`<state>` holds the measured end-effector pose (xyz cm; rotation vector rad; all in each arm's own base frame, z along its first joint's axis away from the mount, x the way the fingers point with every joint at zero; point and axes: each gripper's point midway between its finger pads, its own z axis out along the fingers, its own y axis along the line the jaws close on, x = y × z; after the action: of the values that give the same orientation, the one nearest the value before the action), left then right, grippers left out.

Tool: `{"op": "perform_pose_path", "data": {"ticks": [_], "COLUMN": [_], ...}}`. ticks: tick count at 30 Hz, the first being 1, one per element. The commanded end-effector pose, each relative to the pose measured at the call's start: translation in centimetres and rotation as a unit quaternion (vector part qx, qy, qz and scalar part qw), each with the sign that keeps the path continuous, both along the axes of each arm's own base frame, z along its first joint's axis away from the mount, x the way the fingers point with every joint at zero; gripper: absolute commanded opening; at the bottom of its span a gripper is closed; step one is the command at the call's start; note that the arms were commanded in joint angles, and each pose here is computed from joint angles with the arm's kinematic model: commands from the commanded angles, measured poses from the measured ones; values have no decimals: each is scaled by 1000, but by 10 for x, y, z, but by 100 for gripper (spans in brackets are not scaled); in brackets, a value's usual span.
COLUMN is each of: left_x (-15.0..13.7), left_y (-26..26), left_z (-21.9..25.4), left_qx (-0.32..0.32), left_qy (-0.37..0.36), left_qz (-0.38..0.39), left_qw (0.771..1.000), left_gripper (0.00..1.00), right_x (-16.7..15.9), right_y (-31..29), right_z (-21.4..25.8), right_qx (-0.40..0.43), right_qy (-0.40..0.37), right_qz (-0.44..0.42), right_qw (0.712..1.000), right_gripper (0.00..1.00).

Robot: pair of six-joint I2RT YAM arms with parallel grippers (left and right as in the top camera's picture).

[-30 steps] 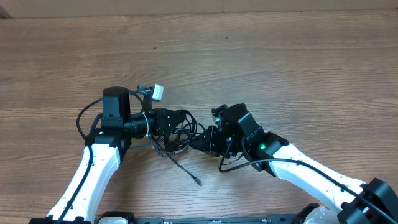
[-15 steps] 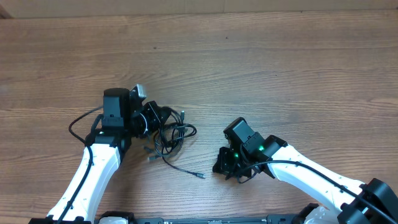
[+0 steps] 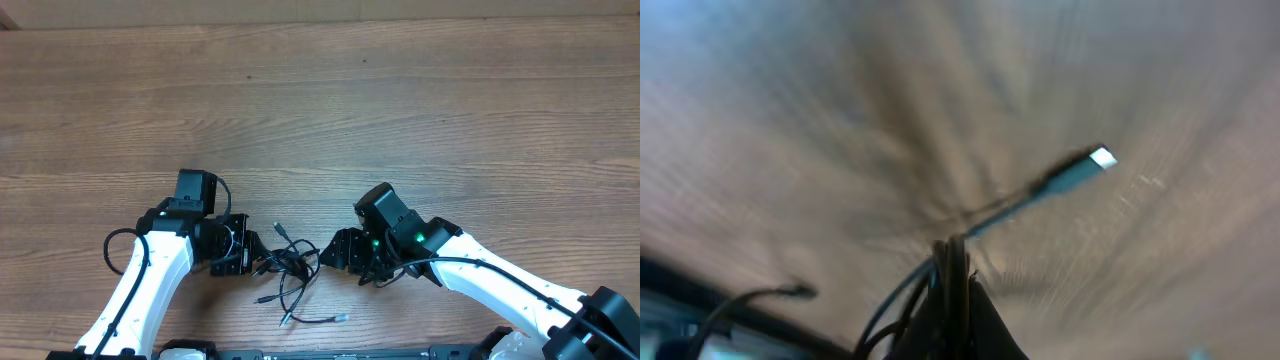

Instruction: Untangle cables

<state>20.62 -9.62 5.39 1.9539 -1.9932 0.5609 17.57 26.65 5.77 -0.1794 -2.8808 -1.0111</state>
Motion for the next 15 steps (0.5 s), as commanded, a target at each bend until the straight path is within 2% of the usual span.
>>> {"op": "perform_pose_path", "data": {"ticks": [1,2,4,5,6,8,10,12,15], "left_x": [3,4,4,4,4,4,4,4,6], "left_y": [-4,-3,-2,-2,-2,-2,-2,1,16], "left_z": [7,7,6,6,6,6,6,5,-2], "left_qx": [-16,-12,-10,-10,-10,-10,-9,1,47], "left_qy": [36,33,33,32,33,32,32,30,23], "left_qz": [77,77,77,77,77,77,75,77,85], "left_qw": [996,996,996,996,996,996,997,997,995], "left_gripper": [4,5,5,4,5,4,4,4,4], "right_x": [-6,-4,0,3,6,11,12,14,15], "right_y": [24,29,35,36,37,37,37,39,42], "right_z": [28,33,39,41,42,40,40,43,47], "right_qx": [78,91,105,107,108,101,96,104,116], "right_qy": [41,62,86,92,100,125,160,163,161], "right_qz": [4,-18,-51,-66,-82,-128,-168,-173,-167], "right_qw": [996,994,989,988,986,979,968,966,966], "right_gripper": [65,65,76,77,75,63,57,56,61]}}
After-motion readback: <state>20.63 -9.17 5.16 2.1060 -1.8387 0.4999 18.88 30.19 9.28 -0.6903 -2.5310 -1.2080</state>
